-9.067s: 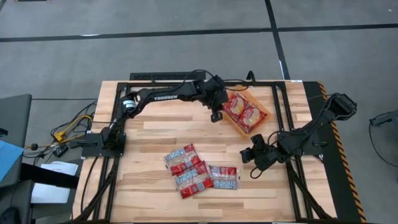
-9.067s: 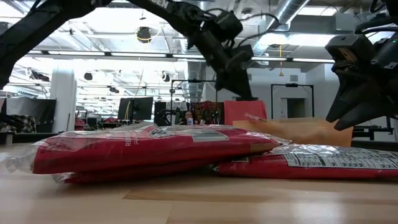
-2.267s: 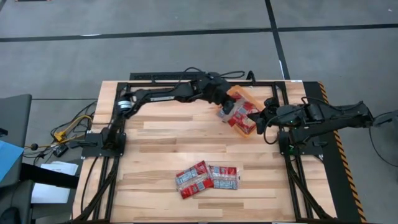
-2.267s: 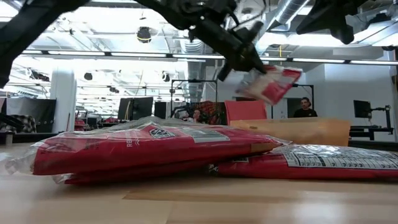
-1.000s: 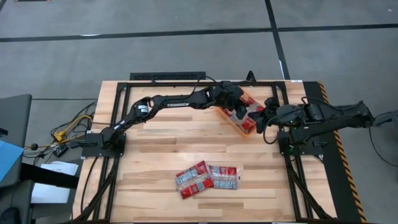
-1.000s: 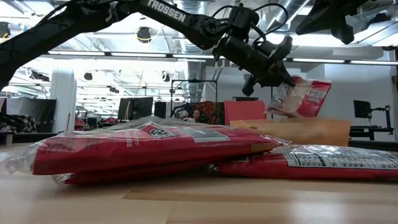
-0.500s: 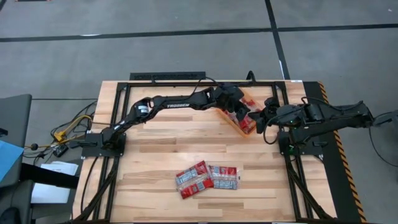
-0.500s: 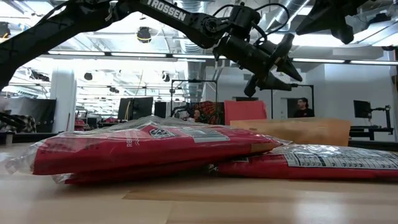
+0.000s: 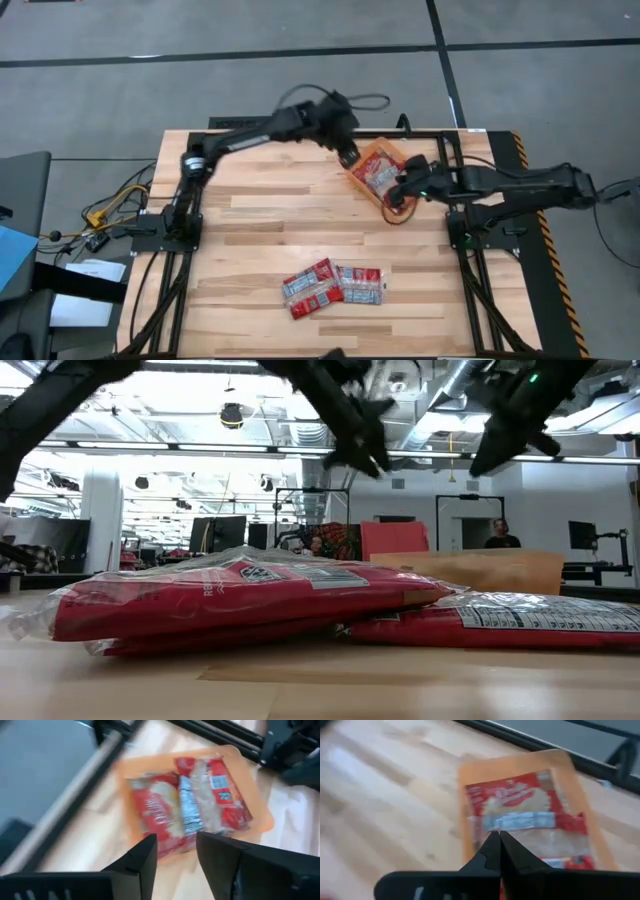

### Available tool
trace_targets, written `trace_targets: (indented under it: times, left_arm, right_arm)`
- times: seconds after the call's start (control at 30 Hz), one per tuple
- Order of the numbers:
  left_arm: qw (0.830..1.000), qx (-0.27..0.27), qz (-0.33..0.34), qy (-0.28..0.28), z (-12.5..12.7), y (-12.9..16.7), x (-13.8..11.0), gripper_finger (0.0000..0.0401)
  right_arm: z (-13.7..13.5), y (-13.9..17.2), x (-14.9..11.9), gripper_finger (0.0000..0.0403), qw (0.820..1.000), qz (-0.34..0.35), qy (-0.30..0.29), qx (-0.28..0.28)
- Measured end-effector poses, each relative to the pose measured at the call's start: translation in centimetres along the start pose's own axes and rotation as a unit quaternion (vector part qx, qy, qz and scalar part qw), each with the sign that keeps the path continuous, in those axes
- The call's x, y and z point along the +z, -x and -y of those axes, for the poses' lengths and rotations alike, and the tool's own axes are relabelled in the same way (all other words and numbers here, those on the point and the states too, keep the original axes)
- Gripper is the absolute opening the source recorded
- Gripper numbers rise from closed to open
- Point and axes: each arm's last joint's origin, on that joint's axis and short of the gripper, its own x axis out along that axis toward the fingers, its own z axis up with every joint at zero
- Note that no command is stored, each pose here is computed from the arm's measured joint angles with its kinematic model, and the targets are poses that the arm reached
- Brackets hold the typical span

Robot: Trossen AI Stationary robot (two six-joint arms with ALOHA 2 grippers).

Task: Sort popcorn bags into baskets
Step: Put the popcorn bag into the orange transparent bin

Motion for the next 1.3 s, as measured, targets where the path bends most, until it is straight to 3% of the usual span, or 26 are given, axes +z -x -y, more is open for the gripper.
trace_targets:
  times: [0.23, 0.4, 0.7, 0.97, 1.3]
  left_arm:
    - [0.997, 0.046, 0.053, -0.017, -1.1, 7.7, 2.2, 0.0101]
    - [0.995, 0.051, 0.081, -0.023, -0.8, 10.8, 2.8, 0.0100]
    - [0.997, 0.060, 0.020, -0.044, -1.0, 10.9, 1.6, 0.0099]
    - [0.996, 0.074, 0.014, -0.052, -1.2, 10.9, 1.5, 0.0099]
    - [0.995, 0.074, 0.009, -0.061, -1.3, 10.9, 1.5, 0.0099]
  right_arm:
    - [0.7, -5.4, 1.4, 0.0028, 0.997, -0.048, 0.014, -0.061]
    - [1.3, -9.5, 2.5, 0.0020, 0.996, -0.067, 0.025, -0.044]
    - [2.8, -13.9, 2.3, 0.0026, 0.991, -0.114, 0.032, -0.068]
    - [2.7, -16.0, 0.8, 0.0023, 0.982, -0.167, 0.058, -0.072]
    - [2.2, -12.9, 0.7, 0.0027, 0.979, -0.182, 0.073, -0.058]
